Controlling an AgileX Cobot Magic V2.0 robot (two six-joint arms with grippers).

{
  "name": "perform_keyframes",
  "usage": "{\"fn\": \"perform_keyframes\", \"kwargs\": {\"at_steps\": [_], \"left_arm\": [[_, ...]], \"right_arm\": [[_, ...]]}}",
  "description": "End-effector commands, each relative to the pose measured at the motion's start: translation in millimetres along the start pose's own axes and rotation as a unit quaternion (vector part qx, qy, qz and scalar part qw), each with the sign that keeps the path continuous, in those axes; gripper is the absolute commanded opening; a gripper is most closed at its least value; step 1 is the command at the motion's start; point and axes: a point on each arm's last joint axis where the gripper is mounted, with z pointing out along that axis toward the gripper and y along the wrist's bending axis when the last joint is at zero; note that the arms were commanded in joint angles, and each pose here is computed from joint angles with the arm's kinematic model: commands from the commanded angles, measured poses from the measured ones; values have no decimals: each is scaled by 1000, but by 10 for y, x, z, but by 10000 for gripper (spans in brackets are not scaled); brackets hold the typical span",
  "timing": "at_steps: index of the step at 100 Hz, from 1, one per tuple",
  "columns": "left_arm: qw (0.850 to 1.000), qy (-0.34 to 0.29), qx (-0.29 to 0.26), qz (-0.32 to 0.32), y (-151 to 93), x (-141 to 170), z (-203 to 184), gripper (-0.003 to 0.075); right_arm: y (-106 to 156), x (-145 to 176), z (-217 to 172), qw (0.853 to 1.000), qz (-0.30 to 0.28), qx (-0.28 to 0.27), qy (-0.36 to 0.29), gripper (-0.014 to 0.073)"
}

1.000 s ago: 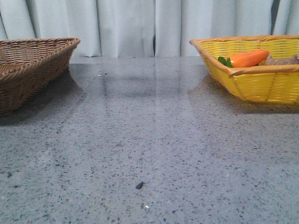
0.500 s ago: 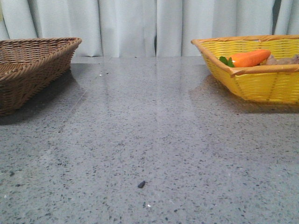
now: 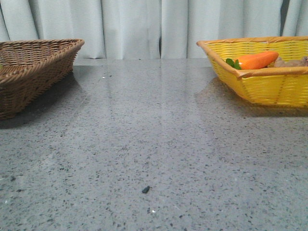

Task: Transfer tape with both arms
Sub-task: 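Lift the tape with the left gripper and place it in the brown basket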

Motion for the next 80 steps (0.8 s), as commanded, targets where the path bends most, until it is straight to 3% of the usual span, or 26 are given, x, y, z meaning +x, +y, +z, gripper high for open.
{"fn": "perform_keyframes", "kwargs": {"at_steps": [1,12,20,31,37,40,44,45,55,65,80], "left_arm": [[991,-114,59,-45,-155,-88,-436,427],[970,-212,112,-52,-461,36,-706,356],[945,-292,145,-28,-751,277,-965,296],[912,-356,205,10,-1046,806,-1151,230],[890,-389,235,24,-1109,1096,-1226,188],[890,-387,241,27,-1125,1233,-1147,167],[877,-405,256,33,-1118,1413,-1178,126],[881,-397,254,34,-1125,1450,-1106,119],[876,-400,267,40,-1071,1817,-997,-24],[875,-401,268,35,-1011,2023,-919,-21],[869,-416,266,29,-990,2054,-910,-21]], "right_arm": [[-63,-28,-68,997,-27,37,-59,-57],[-81,158,-154,989,-44,56,-127,-57],[-70,396,-189,979,-58,63,-187,-57],[-67,822,-246,960,-93,86,-251,-57],[-74,1033,-272,948,-121,106,-273,-56],[-77,1130,-263,945,-132,113,-276,-56],[-82,1266,-241,942,-146,124,-275,-56],[-81,1301,-216,943,-149,124,-271,-56],[-88,1527,-163,937,-173,141,-269,-56],[-87,1628,-153,935,-177,144,-272,-56],[-87,1645,-157,935,-176,145,-272,-56]]}}
